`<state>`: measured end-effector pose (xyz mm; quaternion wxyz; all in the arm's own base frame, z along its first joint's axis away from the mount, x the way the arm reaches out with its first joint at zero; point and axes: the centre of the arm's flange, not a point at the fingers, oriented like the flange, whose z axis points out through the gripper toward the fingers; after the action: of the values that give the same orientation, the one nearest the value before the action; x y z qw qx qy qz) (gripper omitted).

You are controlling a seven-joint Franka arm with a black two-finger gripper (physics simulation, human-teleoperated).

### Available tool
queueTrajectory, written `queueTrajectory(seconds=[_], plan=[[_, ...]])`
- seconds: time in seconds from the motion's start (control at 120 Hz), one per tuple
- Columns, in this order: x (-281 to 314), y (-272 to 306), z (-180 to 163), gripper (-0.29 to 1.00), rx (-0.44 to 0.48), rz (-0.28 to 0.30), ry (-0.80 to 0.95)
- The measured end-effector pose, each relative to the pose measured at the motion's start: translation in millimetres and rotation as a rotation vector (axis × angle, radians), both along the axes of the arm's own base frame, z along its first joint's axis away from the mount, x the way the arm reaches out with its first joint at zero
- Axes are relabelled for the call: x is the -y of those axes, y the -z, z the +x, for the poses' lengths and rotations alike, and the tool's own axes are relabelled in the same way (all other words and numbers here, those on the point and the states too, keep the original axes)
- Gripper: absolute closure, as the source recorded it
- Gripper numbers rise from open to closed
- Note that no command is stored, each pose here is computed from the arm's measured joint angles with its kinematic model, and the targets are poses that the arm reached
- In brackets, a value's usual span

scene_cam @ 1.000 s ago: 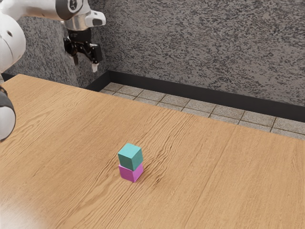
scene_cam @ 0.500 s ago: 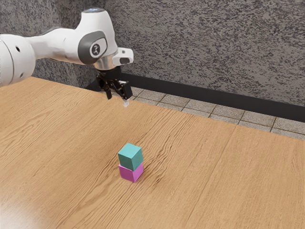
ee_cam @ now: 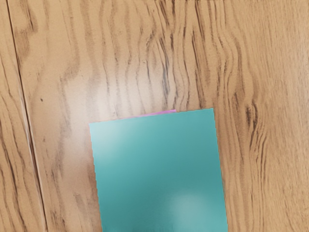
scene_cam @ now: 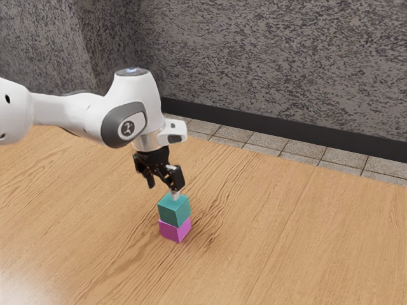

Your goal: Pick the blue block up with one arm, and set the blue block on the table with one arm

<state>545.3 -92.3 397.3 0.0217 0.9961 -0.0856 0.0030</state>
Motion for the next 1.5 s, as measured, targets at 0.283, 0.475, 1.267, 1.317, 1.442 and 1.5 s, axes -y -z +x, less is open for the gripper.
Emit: queueTrajectory(seconds=[0.283, 0.475, 1.267, 1.317, 1.442, 1.5], plan=[[22.1, 16.4, -4.3, 0.02, 0.027, -0.004, -0.018], [16.3, 24.7, 1.7, 0.02, 0.045, -0.005, -0.053], [13.7, 65.2, 7.2, 0.02, 0.017, 0.01, -0.1], [11.9, 68.4, 9.0, 0.02, 0.017, 0.015, -0.101], [9.7, 69.6, 11.2, 0.02, 0.025, 0.021, -0.1], [9.7, 68.2, 12.3, 0.02, 0.03, 0.021, -0.1]])
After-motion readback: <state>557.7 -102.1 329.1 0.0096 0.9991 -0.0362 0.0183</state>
